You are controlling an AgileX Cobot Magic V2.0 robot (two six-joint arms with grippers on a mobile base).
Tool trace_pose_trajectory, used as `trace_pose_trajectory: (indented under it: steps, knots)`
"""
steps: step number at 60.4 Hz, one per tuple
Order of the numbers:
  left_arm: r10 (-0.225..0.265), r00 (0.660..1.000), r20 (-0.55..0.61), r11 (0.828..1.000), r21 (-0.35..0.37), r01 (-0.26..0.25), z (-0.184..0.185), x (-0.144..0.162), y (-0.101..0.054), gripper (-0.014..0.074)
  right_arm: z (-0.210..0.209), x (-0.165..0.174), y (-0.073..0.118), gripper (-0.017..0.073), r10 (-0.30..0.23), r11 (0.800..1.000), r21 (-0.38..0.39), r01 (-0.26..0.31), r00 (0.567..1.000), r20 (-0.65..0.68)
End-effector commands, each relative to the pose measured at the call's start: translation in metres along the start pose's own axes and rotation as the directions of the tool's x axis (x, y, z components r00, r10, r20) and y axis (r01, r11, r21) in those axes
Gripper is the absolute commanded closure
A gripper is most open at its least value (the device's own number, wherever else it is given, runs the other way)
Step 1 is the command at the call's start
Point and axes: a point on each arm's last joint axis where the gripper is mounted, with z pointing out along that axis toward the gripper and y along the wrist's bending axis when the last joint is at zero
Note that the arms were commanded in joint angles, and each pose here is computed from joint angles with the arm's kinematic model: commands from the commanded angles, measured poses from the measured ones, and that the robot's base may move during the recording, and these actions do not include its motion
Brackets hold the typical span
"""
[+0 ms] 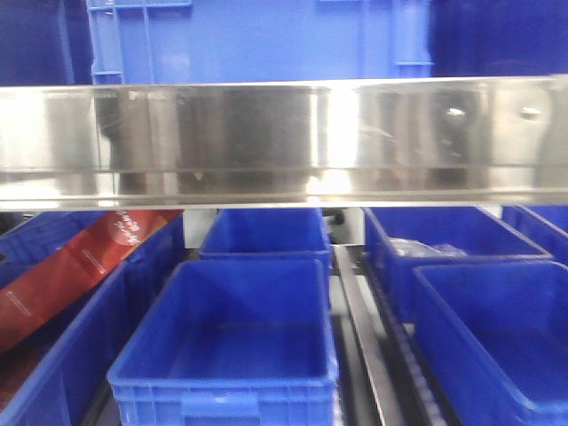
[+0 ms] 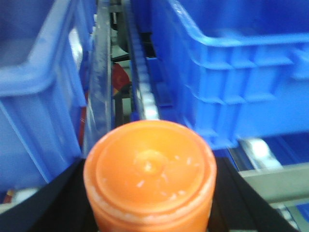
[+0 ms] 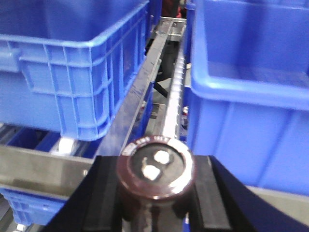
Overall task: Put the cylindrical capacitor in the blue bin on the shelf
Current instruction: 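Drive along the shelf and bring both grippers over the blue bins, then lower the left gripper into a blue bin and release the orange cylinder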
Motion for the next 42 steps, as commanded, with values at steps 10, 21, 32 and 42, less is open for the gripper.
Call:
trace_pose_trajectory:
  steps: [10,21,32,42]
  knots:
    - [-0.001,1.000,0.027,1.000,0.010,0.001,-0.0012,-0.0023,-0.0014,0.0704,-0.0022,-0.0036,-0.0002,0.0658,-0.005,1.000,0.004,0.005,1.000,0.030]
    - [-0.001,1.000,0.027,1.000,0.010,0.001,-0.0012,-0.0023,-0.0014,0.0704,-0.0022,-0.0036,-0.0002,0.0658,-0.005,1.000,0.004,0.005,1.000,0.030]
    - [-0.001,1.000,0.027,1.000,0.010,0.001,-0.0012,-0.0023,-0.0014,0.0704,-0.0022,-0.0036,-0.0002,0.0658,-0.005,1.000,0.004,0.005,1.000,0.030]
    - [-0.001,1.000,0.027,1.000,0.010,0.001,-0.0012,-0.0023,-0.0014,0.0704,-0.0022,-0.0036,-0.0002,0.0658,-0.005,1.000,0.004,0.005,1.000,0.030]
